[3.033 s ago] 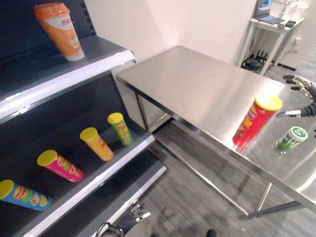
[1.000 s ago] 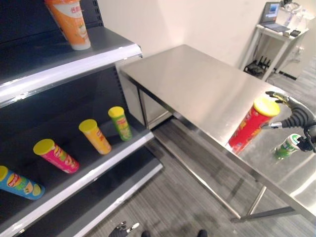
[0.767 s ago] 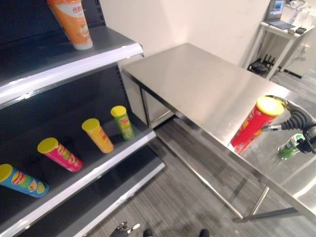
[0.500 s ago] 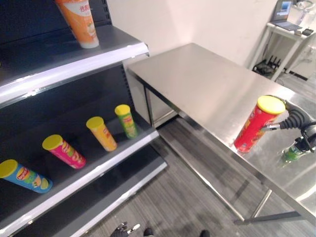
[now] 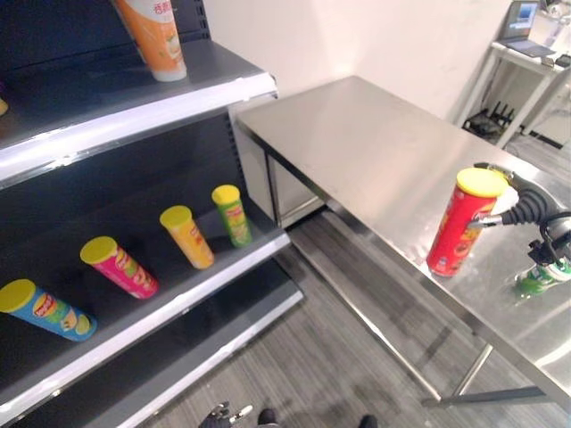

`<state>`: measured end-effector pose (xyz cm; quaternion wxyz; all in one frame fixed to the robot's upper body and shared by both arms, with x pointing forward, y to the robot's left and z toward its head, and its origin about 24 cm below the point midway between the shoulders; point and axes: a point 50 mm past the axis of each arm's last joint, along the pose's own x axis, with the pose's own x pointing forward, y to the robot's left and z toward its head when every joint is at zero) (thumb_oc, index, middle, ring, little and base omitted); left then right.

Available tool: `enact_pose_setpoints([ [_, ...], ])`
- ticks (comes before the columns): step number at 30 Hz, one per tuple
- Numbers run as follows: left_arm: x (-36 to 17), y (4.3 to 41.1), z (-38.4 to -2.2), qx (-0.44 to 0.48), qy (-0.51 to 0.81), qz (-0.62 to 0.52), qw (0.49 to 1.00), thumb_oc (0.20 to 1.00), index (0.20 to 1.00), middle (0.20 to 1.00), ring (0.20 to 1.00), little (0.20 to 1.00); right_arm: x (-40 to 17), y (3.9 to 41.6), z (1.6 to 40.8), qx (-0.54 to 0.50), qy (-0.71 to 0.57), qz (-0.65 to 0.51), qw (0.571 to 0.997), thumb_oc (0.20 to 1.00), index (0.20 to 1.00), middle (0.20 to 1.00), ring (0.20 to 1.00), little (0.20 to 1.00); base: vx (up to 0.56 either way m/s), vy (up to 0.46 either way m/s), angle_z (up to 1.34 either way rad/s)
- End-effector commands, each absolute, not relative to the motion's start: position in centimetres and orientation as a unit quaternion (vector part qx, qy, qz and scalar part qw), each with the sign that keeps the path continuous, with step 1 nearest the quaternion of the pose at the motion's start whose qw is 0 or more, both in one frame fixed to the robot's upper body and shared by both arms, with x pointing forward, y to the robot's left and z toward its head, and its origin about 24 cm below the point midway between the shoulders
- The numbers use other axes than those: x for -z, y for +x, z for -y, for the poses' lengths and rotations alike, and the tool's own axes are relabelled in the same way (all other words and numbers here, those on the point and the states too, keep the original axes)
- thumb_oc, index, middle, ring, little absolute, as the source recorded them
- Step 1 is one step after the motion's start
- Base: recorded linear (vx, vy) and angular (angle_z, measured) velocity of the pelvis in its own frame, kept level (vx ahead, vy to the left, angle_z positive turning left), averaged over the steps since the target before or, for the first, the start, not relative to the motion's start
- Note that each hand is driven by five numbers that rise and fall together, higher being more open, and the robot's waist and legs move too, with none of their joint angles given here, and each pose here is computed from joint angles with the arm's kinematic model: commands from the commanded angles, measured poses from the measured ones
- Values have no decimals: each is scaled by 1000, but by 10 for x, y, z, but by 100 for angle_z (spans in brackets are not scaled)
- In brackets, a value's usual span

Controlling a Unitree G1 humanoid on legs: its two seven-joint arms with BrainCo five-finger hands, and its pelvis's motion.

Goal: Put the goods on the table back onto the shelves and tidy them up.

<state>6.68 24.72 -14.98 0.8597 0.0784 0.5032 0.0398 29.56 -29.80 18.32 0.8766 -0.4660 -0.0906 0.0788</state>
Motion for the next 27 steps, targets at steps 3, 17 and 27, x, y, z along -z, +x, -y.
enact_pose_setpoints([
  [3,147,91,-246,-37,78,-477,875,1000,1000,1000,1000,1000,-221,295,287,-69,-466,173,865,1000,1000,1000,1000,1000,0,0,0],
  [17,146,93,-248,-41,84,-478,874,1000,1000,1000,1000,1000,-226,284,289,-54,-474,191,858,1000,1000,1000,1000,1000,0,0,0],
  [27,147,91,-248,-40,86,-482,871,1000,1000,1000,1000,1000,-224,285,280,-82,-470,193,857,1000,1000,1000,1000,1000,-1,0,-1],
])
